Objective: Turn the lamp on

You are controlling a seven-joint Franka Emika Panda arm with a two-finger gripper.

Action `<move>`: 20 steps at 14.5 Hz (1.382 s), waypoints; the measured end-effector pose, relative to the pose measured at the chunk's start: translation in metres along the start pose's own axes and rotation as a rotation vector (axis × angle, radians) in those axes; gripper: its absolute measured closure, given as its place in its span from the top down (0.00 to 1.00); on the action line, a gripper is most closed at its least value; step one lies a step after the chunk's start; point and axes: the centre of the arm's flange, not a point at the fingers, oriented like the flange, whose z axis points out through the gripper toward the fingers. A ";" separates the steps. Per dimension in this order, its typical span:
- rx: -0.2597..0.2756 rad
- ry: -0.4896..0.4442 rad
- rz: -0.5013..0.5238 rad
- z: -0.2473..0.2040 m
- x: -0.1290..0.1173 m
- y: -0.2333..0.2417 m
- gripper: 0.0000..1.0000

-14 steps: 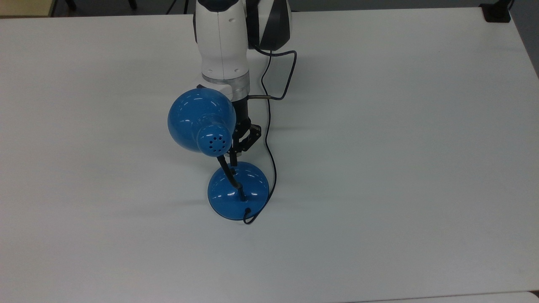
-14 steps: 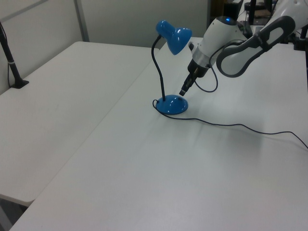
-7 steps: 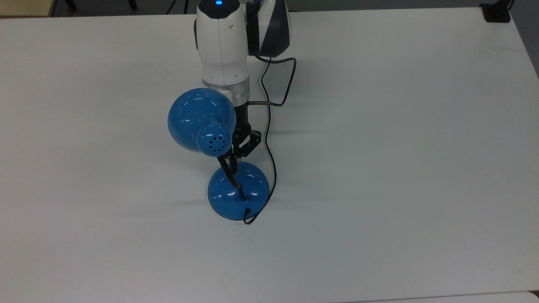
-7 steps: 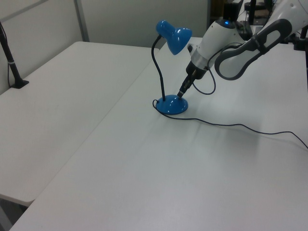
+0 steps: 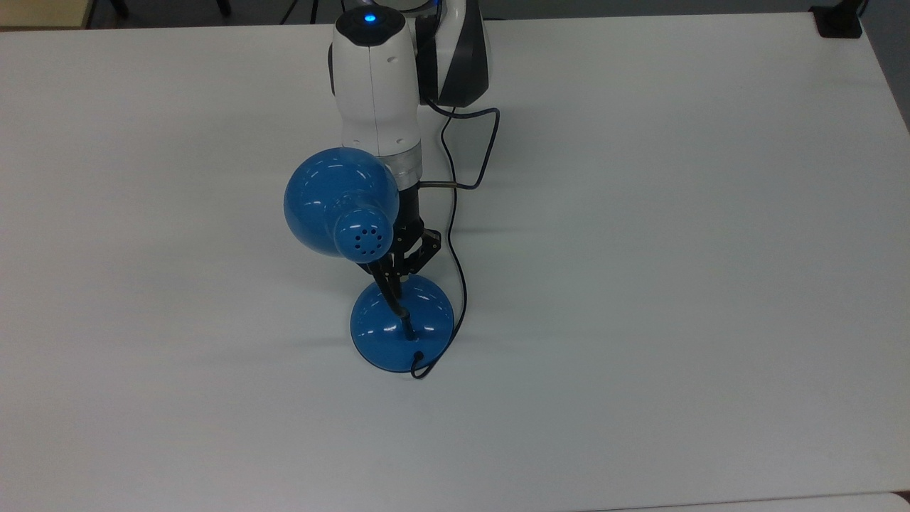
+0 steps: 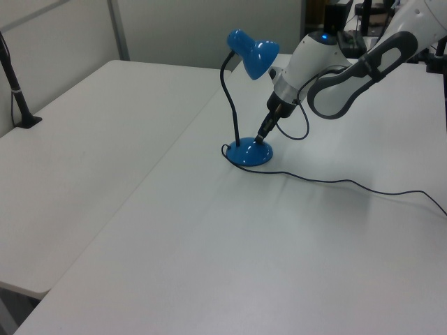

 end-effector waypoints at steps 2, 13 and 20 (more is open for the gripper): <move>0.000 0.000 0.000 0.000 0.000 0.000 0.01; 0.000 0.011 0.001 0.004 0.000 0.000 0.01; -0.007 -0.008 0.009 0.001 0.000 0.008 0.01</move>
